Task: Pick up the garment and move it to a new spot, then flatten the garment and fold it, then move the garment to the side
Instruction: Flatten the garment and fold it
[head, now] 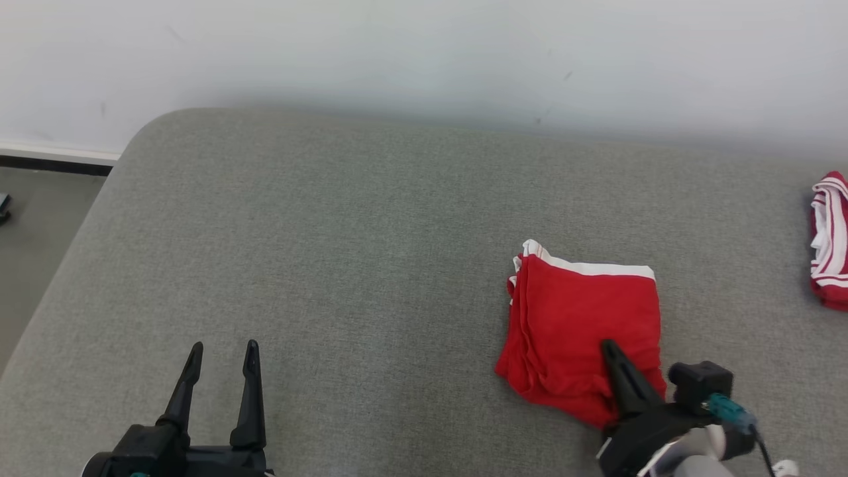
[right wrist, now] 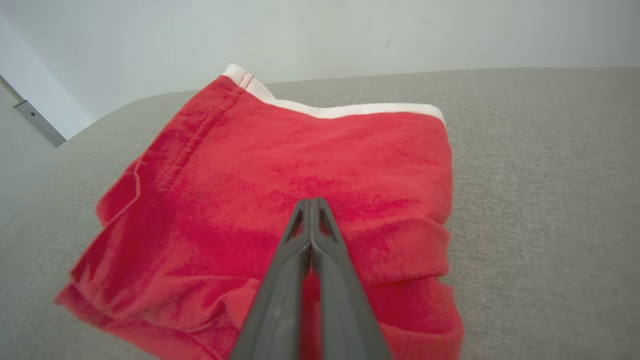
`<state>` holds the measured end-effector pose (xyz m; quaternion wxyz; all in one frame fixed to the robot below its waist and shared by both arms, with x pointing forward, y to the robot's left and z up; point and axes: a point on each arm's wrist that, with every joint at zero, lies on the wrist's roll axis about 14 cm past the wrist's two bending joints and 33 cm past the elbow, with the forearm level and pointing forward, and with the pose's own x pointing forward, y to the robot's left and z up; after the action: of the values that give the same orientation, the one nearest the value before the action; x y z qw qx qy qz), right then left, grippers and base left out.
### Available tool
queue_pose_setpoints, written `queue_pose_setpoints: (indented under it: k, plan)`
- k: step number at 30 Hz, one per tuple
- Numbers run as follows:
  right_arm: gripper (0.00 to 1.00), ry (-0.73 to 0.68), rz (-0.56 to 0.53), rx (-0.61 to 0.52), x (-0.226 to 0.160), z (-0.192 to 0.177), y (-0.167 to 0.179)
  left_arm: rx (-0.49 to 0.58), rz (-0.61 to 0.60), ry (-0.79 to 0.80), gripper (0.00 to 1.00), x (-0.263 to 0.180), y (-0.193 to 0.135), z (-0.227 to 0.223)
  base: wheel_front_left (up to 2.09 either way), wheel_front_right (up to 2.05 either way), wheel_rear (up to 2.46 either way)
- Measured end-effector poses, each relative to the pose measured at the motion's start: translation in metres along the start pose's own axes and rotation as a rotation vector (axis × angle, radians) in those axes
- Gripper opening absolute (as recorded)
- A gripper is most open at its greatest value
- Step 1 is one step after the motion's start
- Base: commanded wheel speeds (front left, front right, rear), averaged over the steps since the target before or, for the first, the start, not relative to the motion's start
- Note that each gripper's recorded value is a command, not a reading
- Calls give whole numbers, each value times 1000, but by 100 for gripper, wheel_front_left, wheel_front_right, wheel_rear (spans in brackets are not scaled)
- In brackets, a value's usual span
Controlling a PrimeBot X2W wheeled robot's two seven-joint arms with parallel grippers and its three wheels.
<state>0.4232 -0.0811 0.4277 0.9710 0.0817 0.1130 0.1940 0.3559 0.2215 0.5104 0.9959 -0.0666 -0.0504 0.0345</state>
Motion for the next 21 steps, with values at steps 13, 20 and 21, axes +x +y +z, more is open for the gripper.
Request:
queue_pose_setpoints:
  k: [13, 20, 21]
  plan:
    - [0, 25, 266, 27, 12, -15, 110, 3, 42, 11, 100, -6, 13, -2, 0, 0, 0]
    - [0, -107, 252, 53, 15, 28, 107, -4, 14, 10, 100, -2, 4, -3, 0, 0, 0]
    - [0, -136, 245, 51, 14, 37, 104, -5, 8, 9, 100, 0, 2, -3, 0, 0, 0]
